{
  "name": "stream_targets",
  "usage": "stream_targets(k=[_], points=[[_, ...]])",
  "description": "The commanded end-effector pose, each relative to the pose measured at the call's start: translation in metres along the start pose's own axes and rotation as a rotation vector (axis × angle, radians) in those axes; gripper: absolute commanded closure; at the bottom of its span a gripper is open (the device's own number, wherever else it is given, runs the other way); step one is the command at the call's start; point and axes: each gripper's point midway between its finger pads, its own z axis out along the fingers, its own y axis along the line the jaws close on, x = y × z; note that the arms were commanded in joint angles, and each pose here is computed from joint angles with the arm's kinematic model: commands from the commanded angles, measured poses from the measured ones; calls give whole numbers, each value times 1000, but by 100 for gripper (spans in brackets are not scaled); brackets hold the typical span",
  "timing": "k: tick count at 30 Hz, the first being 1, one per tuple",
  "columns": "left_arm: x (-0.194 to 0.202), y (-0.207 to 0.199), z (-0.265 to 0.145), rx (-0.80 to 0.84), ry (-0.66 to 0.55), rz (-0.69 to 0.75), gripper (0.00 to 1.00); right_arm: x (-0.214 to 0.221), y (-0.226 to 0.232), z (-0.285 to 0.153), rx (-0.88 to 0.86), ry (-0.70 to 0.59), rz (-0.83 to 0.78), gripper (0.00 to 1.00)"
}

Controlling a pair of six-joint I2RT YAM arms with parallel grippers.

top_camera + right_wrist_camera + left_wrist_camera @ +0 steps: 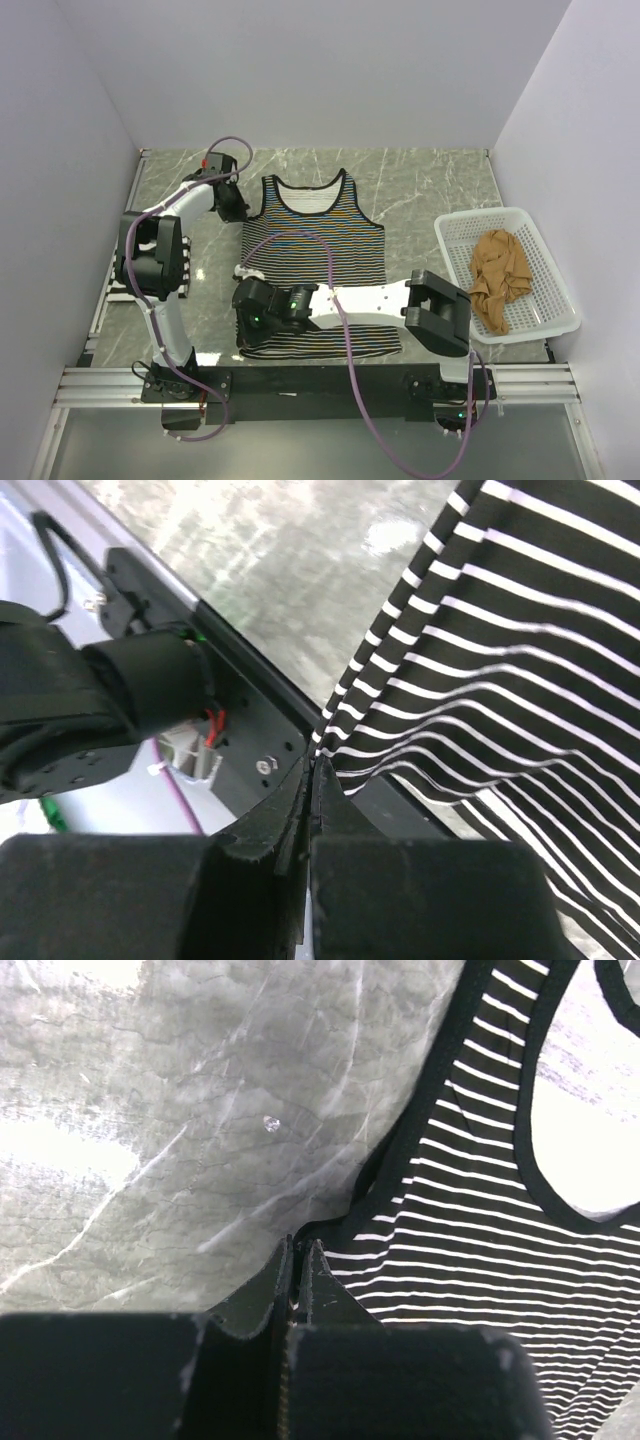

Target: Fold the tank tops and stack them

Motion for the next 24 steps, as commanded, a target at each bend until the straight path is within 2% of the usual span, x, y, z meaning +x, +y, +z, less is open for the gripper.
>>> stream_targets(k=[1, 13, 24], points=[[-34, -27, -20, 82, -107, -2, 99, -10, 31, -12, -125, 2, 19, 100], [-27, -64, -23, 131, -106, 25, 100, -14, -7, -47, -125, -95, 84, 100], [3, -124, -6, 181, -78, 68, 99, 29, -87, -61, -19, -121, 211, 100]])
